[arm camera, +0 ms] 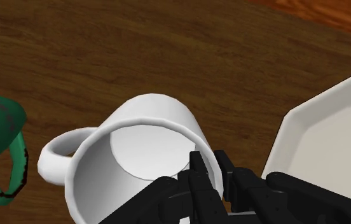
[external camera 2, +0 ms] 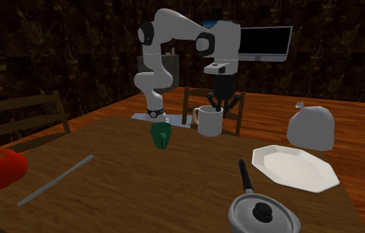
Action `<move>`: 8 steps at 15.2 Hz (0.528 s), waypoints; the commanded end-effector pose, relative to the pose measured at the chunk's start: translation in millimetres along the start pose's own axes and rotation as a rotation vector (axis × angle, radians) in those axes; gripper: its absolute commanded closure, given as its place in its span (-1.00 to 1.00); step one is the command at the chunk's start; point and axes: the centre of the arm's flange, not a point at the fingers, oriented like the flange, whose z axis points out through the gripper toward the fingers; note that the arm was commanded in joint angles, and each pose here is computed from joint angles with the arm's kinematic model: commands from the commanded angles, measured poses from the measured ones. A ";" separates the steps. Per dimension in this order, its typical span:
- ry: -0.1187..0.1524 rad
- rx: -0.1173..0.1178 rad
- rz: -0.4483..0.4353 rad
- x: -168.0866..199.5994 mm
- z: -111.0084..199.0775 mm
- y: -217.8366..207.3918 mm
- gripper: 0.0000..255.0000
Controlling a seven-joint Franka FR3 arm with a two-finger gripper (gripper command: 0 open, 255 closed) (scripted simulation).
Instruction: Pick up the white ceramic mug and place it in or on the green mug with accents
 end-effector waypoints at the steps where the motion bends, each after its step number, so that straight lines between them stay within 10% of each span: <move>1: 0.000 0.000 0.000 0.1 -10.3 0.6 1.00; 8: 0.000 0.000 0.000 0.9 -47.3 0.6 1.00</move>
